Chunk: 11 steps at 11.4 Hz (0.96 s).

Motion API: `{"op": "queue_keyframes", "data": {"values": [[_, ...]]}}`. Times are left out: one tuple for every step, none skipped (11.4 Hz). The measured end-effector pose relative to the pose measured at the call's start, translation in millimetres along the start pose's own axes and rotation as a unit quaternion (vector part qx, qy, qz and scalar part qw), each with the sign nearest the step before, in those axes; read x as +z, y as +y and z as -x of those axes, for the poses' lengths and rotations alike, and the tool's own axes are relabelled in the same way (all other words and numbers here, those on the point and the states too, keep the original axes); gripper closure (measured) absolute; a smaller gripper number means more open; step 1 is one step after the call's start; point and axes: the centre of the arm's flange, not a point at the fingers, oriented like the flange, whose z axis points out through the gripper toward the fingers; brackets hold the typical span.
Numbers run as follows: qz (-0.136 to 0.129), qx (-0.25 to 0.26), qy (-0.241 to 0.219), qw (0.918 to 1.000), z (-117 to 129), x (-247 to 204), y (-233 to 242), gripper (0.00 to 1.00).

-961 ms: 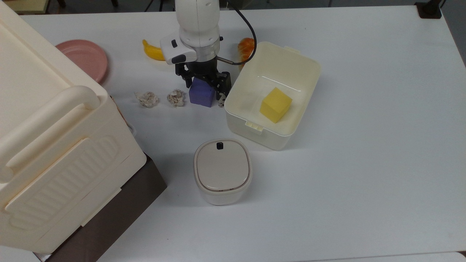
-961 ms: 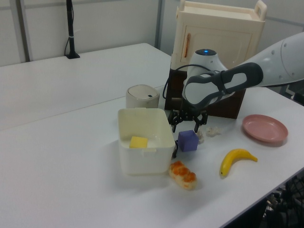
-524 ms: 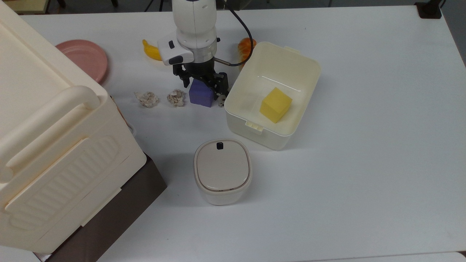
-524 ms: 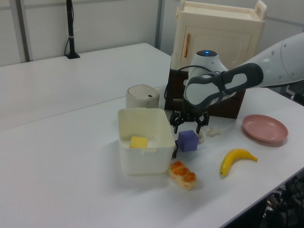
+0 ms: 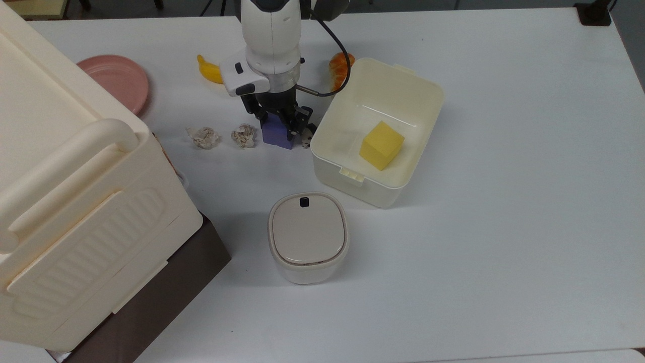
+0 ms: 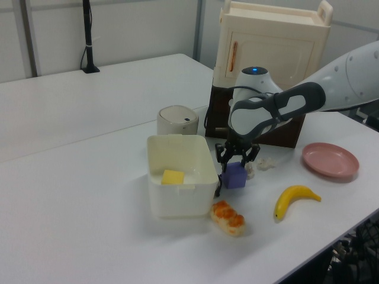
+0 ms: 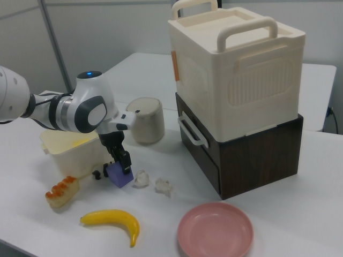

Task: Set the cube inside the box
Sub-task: 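Close the gripper around the purple cube, then lift the purple cube and carry it into the cream box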

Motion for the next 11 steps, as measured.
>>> {"op": "queue_keyframes", "data": {"values": [[0.0,0.0,0.0,1.0,0.0,0.1,0.0,0.42],[0.0,0.0,0.0,1.0,-0.1,-0.2,0.0,0.43],[0.0,0.0,0.001,1.0,-0.5,-0.7,-0.2,0.44],[-0.003,0.0,0.006,1.0,-3.7,-5.9,-1.4,0.44],[-0.01,0.002,0.022,0.9997,-12.5,-20.9,-4.3,0.44],[-0.021,0.006,0.044,0.9988,-23.3,-44.9,-6.9,0.44],[-0.035,0.011,0.067,0.9971,-32.0,-73.0,-8.4,0.44],[-0.05,0.019,0.083,0.9951,-37.4,-100.1,-9.7,0.44],[-0.059,0.024,0.092,0.9937,-40.7,-123.2,-10.8,0.44],[-0.065,0.026,0.097,0.9929,-43.1,-142.5,-12.7,0.44],[-0.076,0.029,0.1,0.9917,-44.7,-160.6,-17.5,0.44]]}}
